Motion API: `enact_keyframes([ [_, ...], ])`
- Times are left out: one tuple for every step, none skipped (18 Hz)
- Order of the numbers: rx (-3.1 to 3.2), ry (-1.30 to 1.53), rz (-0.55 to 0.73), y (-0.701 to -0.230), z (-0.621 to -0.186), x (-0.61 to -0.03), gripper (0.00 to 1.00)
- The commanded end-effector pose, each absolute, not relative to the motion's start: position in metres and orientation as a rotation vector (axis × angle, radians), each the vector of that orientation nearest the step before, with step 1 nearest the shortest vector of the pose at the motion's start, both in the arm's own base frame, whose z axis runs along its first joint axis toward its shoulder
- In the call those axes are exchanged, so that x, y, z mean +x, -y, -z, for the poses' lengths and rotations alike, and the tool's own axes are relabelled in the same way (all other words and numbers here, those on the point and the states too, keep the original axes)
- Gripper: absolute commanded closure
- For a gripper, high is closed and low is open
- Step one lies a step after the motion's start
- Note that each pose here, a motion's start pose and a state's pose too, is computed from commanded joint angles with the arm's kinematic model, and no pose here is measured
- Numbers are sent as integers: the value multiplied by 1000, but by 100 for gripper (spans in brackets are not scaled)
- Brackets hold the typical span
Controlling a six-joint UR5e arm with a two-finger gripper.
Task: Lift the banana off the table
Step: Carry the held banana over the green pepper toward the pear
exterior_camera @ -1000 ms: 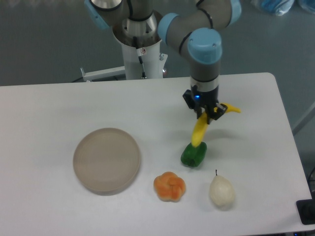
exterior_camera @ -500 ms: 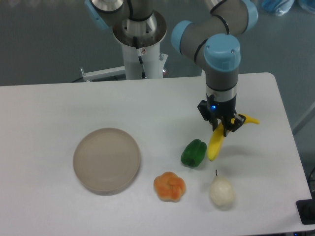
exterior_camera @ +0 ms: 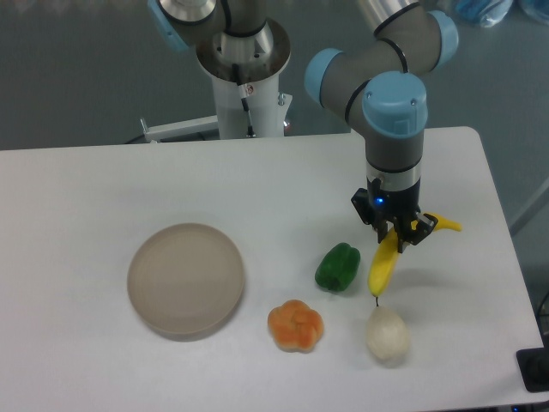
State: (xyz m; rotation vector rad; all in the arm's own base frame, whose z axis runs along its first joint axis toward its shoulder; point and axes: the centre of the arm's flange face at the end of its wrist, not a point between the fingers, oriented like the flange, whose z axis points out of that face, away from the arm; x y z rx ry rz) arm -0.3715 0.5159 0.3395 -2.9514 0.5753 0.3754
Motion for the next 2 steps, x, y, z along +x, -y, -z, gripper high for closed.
enact_keyframes([
  [-2950,-575,-377,-516,-341,-372,74],
  [-2949,-575,-379,-517,-342,-372,73],
])
